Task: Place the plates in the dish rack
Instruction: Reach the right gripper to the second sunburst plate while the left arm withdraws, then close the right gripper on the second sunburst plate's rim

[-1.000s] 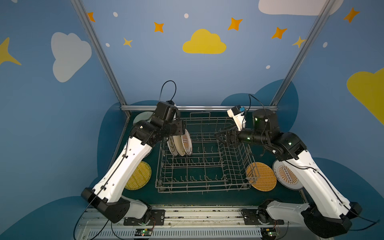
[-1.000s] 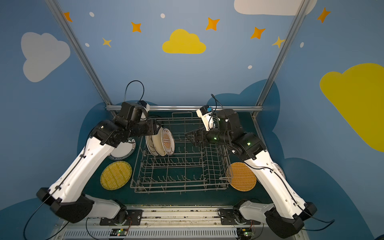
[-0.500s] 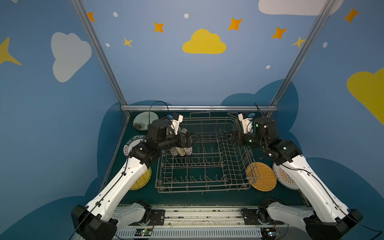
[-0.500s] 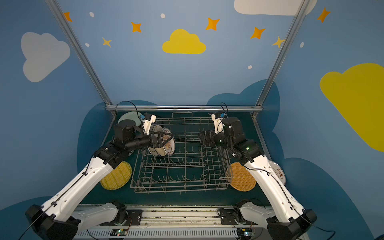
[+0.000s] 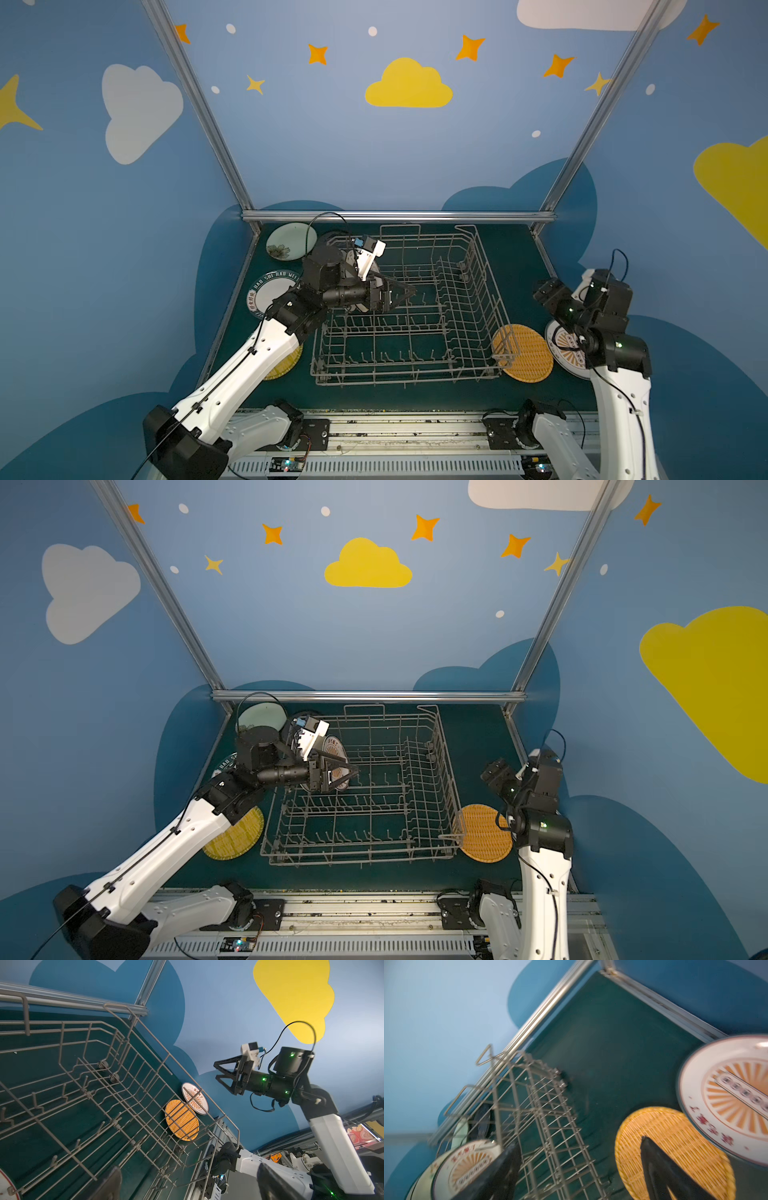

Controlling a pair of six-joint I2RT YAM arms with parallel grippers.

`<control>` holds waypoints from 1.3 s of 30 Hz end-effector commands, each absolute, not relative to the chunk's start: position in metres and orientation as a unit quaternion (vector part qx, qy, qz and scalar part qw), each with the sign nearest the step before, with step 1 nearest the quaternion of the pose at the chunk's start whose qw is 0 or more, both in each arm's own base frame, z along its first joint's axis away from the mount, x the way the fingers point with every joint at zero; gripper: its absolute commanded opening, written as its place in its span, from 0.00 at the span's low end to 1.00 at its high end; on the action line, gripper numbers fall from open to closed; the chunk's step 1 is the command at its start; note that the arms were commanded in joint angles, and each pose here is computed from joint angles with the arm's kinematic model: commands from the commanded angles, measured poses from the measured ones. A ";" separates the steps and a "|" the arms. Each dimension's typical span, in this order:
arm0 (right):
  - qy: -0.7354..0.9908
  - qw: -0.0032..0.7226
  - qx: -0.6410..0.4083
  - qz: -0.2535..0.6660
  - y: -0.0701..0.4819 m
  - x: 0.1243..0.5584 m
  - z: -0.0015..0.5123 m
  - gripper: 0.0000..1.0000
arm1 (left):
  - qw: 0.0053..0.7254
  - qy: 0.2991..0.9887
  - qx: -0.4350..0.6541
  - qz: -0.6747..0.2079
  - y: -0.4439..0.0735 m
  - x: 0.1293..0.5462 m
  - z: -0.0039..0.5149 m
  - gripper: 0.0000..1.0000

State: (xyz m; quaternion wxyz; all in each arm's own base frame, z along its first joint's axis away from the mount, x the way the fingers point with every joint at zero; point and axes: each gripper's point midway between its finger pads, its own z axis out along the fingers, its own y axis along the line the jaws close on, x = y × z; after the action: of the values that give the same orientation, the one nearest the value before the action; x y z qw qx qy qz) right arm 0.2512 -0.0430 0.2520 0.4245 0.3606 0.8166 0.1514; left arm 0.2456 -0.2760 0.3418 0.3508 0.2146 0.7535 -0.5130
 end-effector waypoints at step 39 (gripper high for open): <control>0.573 0.370 0.726 0.092 -0.154 0.182 0.053 0.71 | 0.354 0.741 0.236 -0.520 -0.286 0.233 0.349 1.00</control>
State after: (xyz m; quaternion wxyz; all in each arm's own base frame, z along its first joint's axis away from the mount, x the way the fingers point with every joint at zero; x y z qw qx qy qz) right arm 0.1759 -0.1435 0.0466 0.3420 0.7286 0.5861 0.0931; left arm 0.2338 -0.2874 0.3438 0.3414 0.2272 0.7475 -0.5226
